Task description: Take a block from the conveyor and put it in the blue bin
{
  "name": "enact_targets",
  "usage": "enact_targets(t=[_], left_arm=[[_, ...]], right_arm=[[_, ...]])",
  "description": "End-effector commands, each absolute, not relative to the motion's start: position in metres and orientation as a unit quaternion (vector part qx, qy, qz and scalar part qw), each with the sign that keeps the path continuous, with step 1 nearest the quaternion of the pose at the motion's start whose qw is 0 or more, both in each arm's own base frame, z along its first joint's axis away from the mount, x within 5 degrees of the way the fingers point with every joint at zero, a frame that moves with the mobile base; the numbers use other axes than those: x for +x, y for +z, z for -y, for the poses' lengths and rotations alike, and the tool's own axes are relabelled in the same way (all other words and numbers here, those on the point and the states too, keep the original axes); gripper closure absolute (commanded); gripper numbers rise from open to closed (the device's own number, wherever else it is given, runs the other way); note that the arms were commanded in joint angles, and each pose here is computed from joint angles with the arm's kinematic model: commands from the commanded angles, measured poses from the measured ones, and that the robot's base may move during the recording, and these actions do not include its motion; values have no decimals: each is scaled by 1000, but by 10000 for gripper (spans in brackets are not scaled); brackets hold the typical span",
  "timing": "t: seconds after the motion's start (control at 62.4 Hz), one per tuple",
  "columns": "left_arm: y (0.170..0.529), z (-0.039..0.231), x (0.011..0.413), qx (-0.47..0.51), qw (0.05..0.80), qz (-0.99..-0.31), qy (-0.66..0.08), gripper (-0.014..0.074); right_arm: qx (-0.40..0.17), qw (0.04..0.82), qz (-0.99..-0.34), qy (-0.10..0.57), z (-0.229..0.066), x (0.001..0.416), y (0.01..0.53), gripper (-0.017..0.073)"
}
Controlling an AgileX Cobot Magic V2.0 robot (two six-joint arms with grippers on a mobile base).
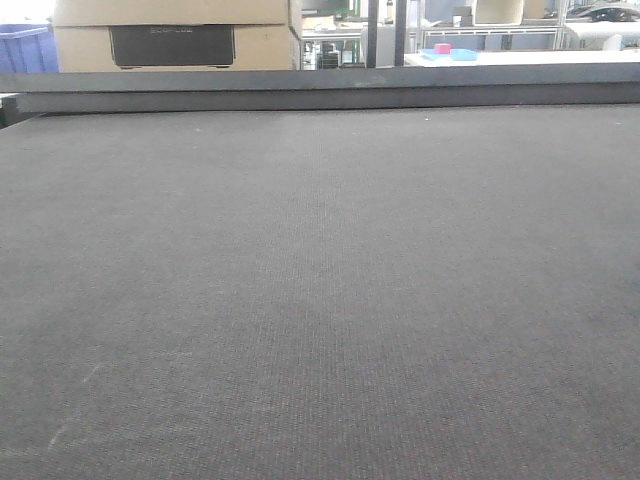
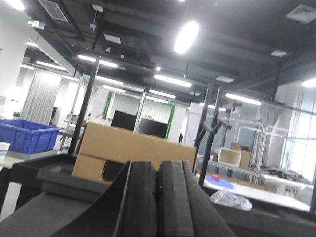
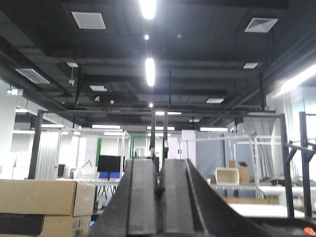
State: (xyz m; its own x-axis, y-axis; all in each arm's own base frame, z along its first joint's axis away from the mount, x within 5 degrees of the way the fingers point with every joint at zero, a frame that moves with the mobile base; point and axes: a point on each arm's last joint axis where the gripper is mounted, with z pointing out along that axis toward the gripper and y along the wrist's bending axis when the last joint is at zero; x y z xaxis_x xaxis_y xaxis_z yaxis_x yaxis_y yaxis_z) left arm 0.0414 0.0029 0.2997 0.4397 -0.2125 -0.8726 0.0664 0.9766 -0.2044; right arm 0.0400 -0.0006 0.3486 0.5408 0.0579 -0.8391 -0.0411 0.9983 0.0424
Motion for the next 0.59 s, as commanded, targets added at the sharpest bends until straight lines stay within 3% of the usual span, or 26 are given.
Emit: enact_targets(t=[0.0, 0.192, 0.304, 0.577], left_arm=[[330, -3, 41, -77, 847, -518, -92, 704], [377, 2, 55, -67, 782, -611, -99, 704], [397, 2, 73, -47, 733, -675, -66, 704], [428, -4, 137, -29, 587, -809, 2, 704]], right_arm=[[13, 855, -516, 36, 0, 51, 371, 727], [0, 784, -619, 43, -5, 80, 412, 727], [-9, 726, -686, 46, -7, 100, 426, 727], [-25, 545, -836, 51, -13, 152, 416, 727]])
